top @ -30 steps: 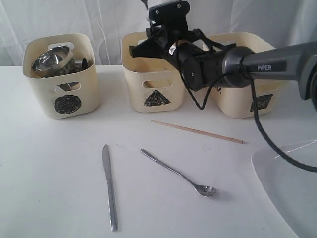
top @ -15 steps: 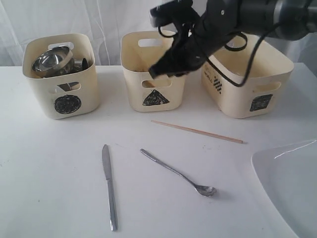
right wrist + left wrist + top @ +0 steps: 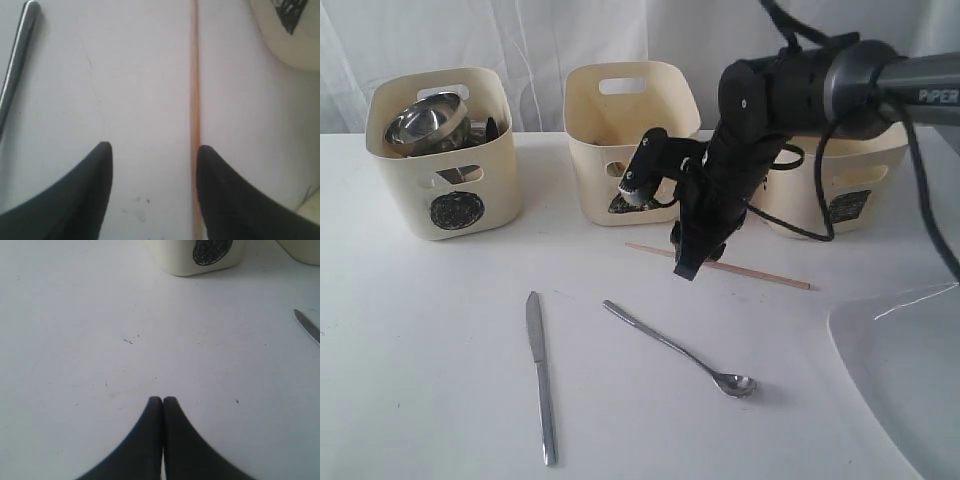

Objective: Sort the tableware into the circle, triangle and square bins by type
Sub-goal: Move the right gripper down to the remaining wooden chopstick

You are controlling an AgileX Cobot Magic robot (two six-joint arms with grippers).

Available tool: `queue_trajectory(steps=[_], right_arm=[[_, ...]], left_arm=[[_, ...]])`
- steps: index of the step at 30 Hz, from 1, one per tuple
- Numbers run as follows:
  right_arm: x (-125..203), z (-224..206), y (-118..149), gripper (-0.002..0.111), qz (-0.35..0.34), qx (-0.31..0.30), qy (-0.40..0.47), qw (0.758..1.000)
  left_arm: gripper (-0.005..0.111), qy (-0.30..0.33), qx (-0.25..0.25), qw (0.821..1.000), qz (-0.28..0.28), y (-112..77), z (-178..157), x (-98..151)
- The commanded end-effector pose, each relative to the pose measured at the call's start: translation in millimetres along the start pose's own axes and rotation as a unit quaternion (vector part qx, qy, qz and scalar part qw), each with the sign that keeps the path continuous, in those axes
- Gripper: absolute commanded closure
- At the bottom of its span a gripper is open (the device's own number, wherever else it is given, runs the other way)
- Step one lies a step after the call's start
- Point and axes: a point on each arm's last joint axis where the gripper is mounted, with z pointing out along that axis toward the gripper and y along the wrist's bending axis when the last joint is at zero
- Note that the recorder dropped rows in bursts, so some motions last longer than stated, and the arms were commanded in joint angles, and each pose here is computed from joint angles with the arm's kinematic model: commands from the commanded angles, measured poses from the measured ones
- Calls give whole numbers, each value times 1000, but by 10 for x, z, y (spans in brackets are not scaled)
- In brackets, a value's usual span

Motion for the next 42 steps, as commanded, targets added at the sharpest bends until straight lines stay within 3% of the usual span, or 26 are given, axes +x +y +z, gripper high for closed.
queue_trajectory(steps=[1, 8, 12, 17, 26, 35, 42], right_arm=[[37, 288, -9, 59, 50, 0, 8, 999], [191, 357, -252, 59, 182, 25, -8, 983], [422, 293, -444, 59, 214, 14, 23, 976], [603, 322, -411, 59, 175, -34, 82, 980], [531, 396, -509, 59, 166, 13, 27, 986], [497, 471, -395, 69, 175, -49, 17, 983], [555, 676, -287, 70, 167, -100, 42, 980]], left_arm=[[107, 3, 2, 1000, -8, -4, 5, 13], [107, 3, 2, 1000, -8, -4, 5, 13], [107, 3, 2, 1000, -8, -4, 5, 13], [107, 3, 2, 1000, -8, -4, 5, 13], [107, 3, 2, 1000, -8, -4, 5, 13], [107, 3, 2, 1000, -8, -4, 5, 13], [107, 3, 2, 1000, -8, -4, 5, 13]])
